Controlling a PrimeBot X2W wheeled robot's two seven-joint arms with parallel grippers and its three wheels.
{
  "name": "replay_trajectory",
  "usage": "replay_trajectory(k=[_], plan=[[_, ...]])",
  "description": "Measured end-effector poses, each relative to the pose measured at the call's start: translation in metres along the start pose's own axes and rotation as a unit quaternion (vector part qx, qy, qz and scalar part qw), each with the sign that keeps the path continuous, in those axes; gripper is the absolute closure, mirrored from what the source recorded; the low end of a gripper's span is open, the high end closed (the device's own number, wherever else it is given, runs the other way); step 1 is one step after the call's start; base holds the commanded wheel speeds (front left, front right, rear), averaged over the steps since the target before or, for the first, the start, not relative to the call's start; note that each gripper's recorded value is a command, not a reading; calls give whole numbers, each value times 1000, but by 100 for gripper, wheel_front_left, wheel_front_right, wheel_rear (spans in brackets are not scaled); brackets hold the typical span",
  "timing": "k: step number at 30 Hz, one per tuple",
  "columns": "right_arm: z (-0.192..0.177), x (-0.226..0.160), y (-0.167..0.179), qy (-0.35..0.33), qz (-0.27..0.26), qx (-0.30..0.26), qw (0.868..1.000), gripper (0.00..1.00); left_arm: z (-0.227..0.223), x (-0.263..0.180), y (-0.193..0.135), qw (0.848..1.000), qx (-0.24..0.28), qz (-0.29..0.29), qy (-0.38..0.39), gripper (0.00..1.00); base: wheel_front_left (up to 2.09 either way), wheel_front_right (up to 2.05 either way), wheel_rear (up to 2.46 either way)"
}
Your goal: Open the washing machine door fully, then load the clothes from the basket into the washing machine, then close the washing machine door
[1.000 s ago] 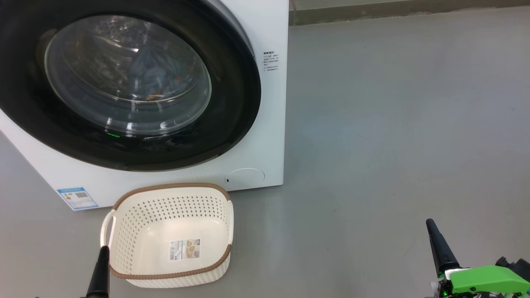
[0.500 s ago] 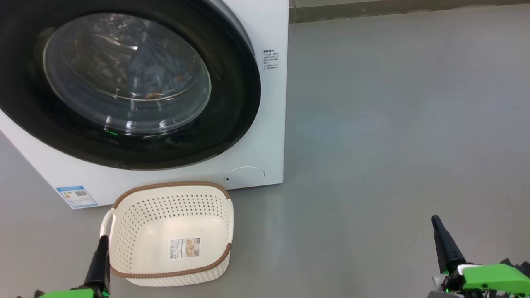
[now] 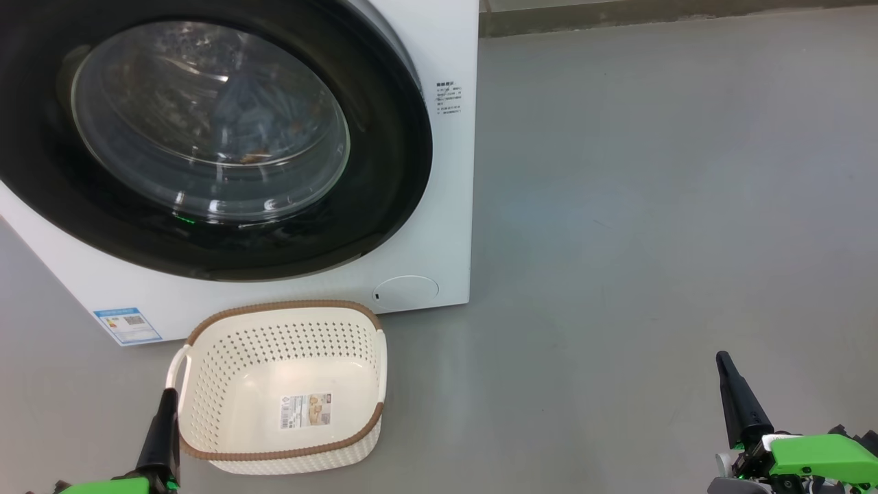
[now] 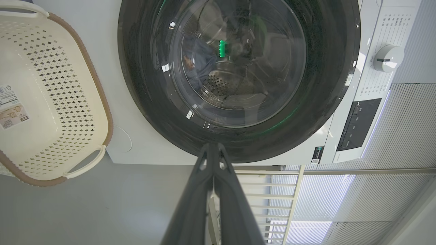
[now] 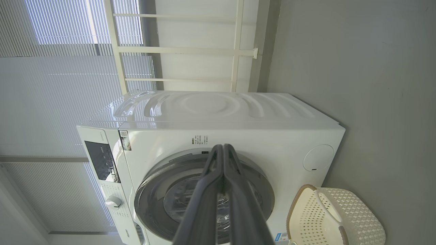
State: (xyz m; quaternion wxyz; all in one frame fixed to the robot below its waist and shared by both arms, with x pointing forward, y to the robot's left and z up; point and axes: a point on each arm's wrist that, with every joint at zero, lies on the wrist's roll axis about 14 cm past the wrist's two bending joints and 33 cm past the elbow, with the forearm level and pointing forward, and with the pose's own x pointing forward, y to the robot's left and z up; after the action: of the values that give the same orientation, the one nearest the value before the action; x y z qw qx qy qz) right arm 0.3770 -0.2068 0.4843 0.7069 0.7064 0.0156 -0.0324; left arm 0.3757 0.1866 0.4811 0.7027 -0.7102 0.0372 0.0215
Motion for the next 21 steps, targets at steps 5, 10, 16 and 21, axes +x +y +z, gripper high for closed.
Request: replay_trajectory(k=[5,10,16,21], plan=[[0,0,0,0,0,0,1000,100,0,0,0,1000,0,0,2,100,0,0,0],[0,0,0,-1,0,0,1000,100,0,0,0,1000,0,0,1,100,0,0,0],[1,0,0,0,0,1,1000,100,1,0,0,1000,-1,0,0,100,0,0,0],[1,0,0,-2,0,1,1000,100,2,0,0,1000,-1,0,0,100,0,0,0]])
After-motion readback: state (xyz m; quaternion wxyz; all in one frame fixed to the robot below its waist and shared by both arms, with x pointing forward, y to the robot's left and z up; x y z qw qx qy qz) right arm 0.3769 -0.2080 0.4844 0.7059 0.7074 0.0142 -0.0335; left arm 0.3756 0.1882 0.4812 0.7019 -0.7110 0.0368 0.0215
